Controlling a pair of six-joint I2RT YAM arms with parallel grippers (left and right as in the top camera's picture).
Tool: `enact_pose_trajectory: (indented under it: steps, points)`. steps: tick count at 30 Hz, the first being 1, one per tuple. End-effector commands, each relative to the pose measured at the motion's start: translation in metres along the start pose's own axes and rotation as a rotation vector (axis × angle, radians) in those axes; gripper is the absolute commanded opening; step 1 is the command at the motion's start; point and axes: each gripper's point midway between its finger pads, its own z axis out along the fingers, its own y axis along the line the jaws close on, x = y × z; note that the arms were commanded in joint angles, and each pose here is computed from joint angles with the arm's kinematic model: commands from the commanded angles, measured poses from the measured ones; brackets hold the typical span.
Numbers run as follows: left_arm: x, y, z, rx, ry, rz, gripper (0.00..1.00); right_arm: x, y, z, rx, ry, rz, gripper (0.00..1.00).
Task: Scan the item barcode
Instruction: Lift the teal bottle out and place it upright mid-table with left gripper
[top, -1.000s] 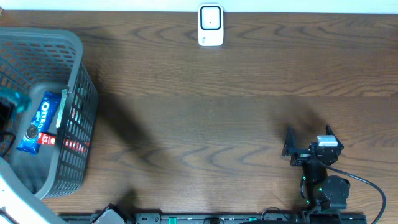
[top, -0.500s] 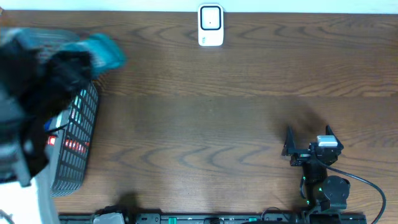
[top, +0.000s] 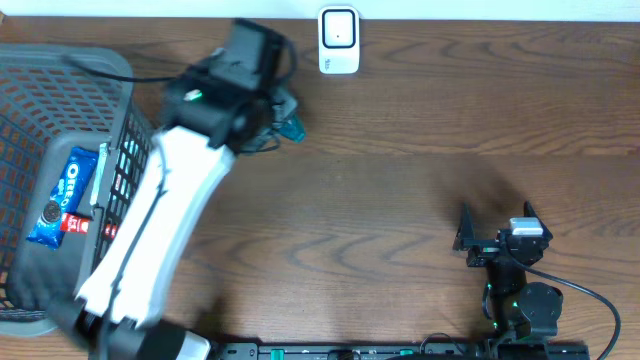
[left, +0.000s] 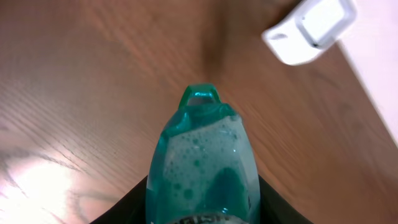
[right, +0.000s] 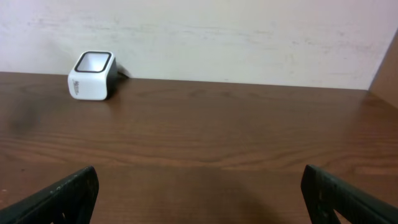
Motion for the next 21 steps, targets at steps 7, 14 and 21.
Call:
enact_pose_trajectory:
  steps: [7,14,21]
  points:
    - [0.012,0.020,0.089,-0.257,-0.041,-0.342,0.40,0.001,0.001,0.000,-0.001,0.002,-0.008,0.99]
    - [0.024,0.040,0.119,-0.384,-0.031,-0.395,0.40,0.001,0.001,0.000,0.000,0.002,-0.008,0.99]
    - [0.034,0.050,0.142,-0.448,-0.002,-0.390,0.41,0.001,0.001,0.000,-0.001,0.002,-0.008,0.99]
